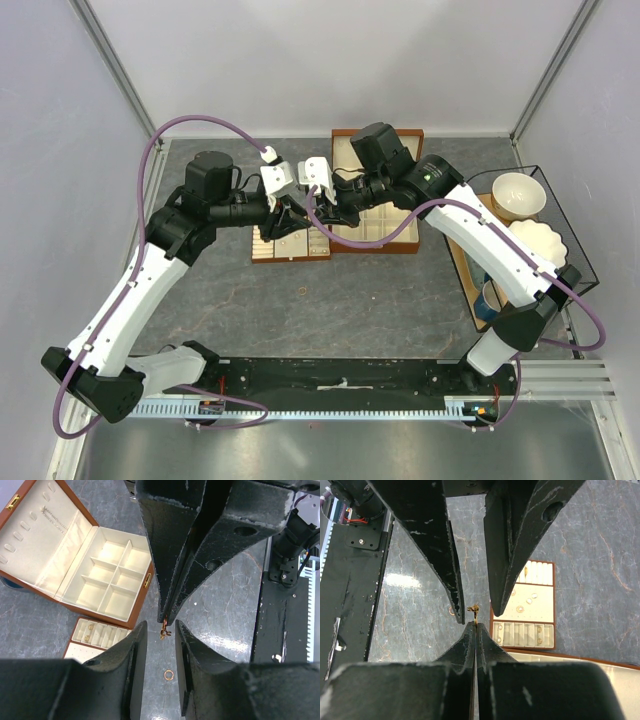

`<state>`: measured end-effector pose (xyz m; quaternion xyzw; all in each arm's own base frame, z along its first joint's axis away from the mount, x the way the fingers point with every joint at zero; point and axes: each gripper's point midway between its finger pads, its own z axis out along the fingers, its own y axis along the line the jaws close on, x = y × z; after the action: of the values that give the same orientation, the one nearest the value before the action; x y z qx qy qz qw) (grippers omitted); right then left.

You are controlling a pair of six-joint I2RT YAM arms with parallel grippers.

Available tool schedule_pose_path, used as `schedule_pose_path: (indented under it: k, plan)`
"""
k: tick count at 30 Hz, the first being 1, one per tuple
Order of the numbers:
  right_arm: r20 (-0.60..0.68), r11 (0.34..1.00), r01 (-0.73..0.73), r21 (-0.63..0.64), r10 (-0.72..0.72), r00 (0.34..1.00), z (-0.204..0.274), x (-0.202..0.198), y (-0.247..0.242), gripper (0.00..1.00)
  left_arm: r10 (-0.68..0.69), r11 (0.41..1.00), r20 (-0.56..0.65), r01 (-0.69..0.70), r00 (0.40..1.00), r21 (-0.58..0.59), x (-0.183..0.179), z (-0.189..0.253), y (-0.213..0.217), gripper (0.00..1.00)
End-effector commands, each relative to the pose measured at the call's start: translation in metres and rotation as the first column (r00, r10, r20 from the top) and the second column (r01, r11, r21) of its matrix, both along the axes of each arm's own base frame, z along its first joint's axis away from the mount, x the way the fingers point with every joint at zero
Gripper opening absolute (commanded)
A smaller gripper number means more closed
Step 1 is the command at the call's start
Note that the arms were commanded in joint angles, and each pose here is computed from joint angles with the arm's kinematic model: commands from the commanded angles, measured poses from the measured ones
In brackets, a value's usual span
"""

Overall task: Organize the mixed jewelry
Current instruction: Pick up the jewelry from the center of the board.

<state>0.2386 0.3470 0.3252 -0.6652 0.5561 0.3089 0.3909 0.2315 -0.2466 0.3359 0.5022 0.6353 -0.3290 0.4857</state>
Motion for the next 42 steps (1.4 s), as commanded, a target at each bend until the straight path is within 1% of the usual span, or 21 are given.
schedule_pose_path:
  k: [1, 9, 21, 24, 26, 27, 28, 30, 33, 35, 37, 39, 42]
  plan:
    - [0.028, 0.999, -0.005, 0.04, 0.004, 1.0, 0.016, -0.002, 0.002, 0.0, -0.025, 1.0, 0.05, 0.026, 0.998, -0.016, -0.003, 0.009, -0.001, 0.37]
    - [0.03, 0.999, -0.005, 0.043, 0.004, 1.0, 0.017, -0.003, 0.001, 0.0, -0.027, 1.0, 0.049, 0.027, 0.998, -0.007, -0.003, 0.005, -0.001, 0.37]
    - [0.031, 0.999, -0.006, 0.046, 0.005, 1.0, 0.019, -0.004, 0.0, 0.0, -0.021, 1.0, 0.044, 0.021, 0.999, 0.001, -0.002, 0.001, 0.0, 0.27]
    - [0.036, 0.999, -0.004, 0.05, 0.002, 0.999, 0.021, -0.003, 0.0, 0.0, -0.022, 1.0, 0.039, 0.022, 0.999, 0.002, -0.003, 0.0, 0.0, 0.23]
    - [0.033, 0.998, -0.004, 0.055, 0.002, 0.999, 0.023, -0.003, 0.0, 0.0, -0.029, 1.0, 0.035, 0.029, 0.999, 0.004, -0.003, -0.002, -0.001, 0.18]
    - [0.036, 0.998, -0.003, 0.056, 0.001, 0.999, 0.023, -0.002, 0.0, 0.0, -0.029, 1.0, 0.032, 0.029, 0.999, 0.003, -0.003, -0.002, -0.001, 0.15]
    - [0.034, 0.998, -0.005, 0.057, 0.003, 0.999, 0.023, -0.003, 0.0, 0.0, -0.028, 1.0, 0.031, 0.028, 0.999, 0.004, -0.002, -0.002, -0.001, 0.08]
    - [0.032, 0.998, -0.001, 0.056, -0.001, 0.999, 0.023, -0.003, 0.0, 0.0, -0.03, 1.0, 0.029, 0.03, 0.999, 0.003, -0.002, -0.002, -0.002, 0.03]
    - [0.031, 0.998, 0.006, 0.06, -0.008, 0.999, 0.024, -0.002, 0.0, 0.01, -0.031, 1.0, 0.026, 0.031, 0.999, 0.001, -0.003, -0.002, -0.002, 0.02]
    - [0.036, 0.998, 0.019, 0.063, -0.022, 0.999, 0.026, 0.0, 0.0, 0.04, -0.028, 1.0, 0.029, 0.028, 0.999, -0.002, -0.002, -0.001, -0.002, 0.01]
    - [0.035, 0.998, 0.028, 0.064, -0.03, 0.999, 0.026, 0.001, -0.001, 0.12, -0.026, 1.0, 0.028, 0.026, 0.999, -0.003, -0.002, -0.001, -0.002, 0.01]
    - [0.032, 0.997, 0.04, 0.064, -0.042, 0.999, 0.025, 0.003, -0.001, 0.25, -0.027, 1.0, 0.028, 0.027, 0.999, -0.005, -0.002, 0.0, -0.003, 0.02]
    - [0.029, 0.997, 0.052, 0.056, -0.054, 0.998, 0.022, 0.004, -0.003, 0.41, -0.023, 1.0, 0.031, 0.024, 0.999, -0.007, -0.001, 0.001, -0.002, 0.01]
